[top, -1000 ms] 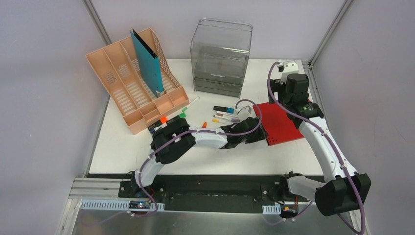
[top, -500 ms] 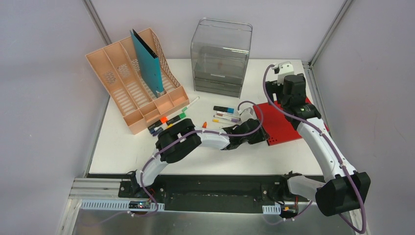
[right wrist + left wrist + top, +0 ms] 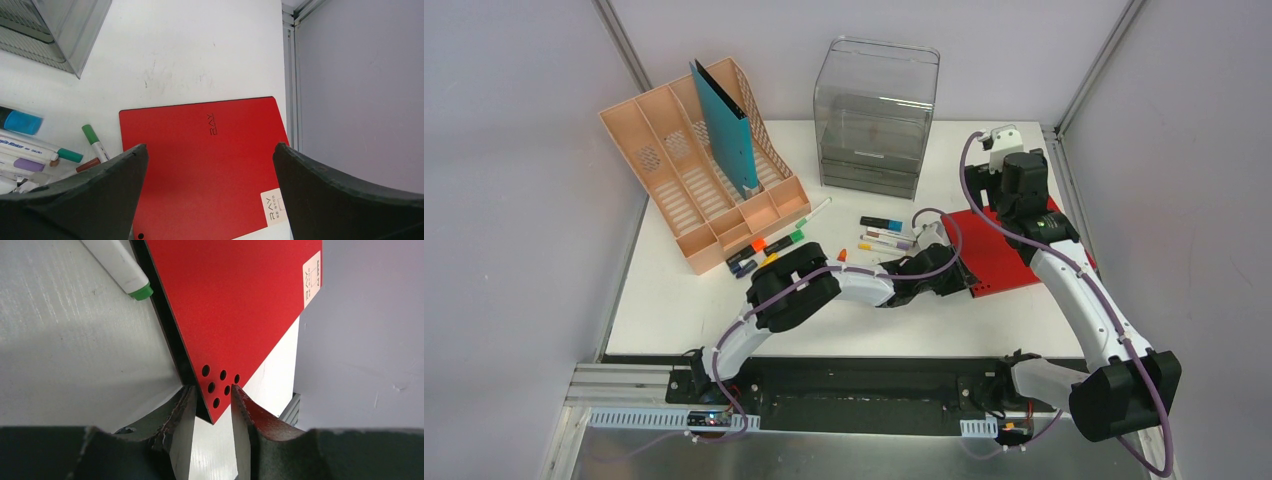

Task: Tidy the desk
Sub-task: Pick up the folder from the center of the board.

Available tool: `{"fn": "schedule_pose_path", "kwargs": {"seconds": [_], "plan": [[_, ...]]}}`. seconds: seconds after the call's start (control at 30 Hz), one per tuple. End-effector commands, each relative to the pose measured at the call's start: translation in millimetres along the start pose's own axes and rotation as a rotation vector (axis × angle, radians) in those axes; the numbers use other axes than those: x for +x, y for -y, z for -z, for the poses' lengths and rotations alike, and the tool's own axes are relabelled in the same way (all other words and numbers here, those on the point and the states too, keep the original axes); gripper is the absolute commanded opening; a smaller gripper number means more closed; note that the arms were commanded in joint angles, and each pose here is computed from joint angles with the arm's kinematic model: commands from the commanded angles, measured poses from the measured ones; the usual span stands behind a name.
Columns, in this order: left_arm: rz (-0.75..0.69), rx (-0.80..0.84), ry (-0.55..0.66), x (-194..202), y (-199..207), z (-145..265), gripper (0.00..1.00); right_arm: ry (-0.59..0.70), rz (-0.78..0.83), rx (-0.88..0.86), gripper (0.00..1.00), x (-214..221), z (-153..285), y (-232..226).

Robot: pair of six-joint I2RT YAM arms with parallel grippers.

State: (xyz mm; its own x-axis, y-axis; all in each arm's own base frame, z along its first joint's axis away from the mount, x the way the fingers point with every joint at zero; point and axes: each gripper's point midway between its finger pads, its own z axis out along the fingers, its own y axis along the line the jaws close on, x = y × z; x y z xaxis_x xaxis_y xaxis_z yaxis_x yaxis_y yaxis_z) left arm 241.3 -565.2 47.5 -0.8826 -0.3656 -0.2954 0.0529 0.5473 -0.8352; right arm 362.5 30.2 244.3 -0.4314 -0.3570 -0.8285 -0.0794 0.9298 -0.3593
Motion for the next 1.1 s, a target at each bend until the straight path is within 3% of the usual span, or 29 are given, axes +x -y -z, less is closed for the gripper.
{"fn": "schedule_pose_path", "kwargs": {"seconds": [0.0,0.37,0.77,1.07], "plan": [[0.036,0.084,0.018,-11,25,-1,0.33,0.043,-0.005,0.018,0.99,-11,0,3],[0.130,0.122,-0.003,-14,19,-7,0.25,0.043,-0.005,0.019,0.99,-11,0,3],[0.136,0.132,0.006,-19,16,-9,0.20,0.041,-0.010,0.006,0.99,-11,0,1],[0.158,0.122,0.006,-20,8,-15,0.21,0.040,-0.010,0.003,0.99,-11,0,0]]}}
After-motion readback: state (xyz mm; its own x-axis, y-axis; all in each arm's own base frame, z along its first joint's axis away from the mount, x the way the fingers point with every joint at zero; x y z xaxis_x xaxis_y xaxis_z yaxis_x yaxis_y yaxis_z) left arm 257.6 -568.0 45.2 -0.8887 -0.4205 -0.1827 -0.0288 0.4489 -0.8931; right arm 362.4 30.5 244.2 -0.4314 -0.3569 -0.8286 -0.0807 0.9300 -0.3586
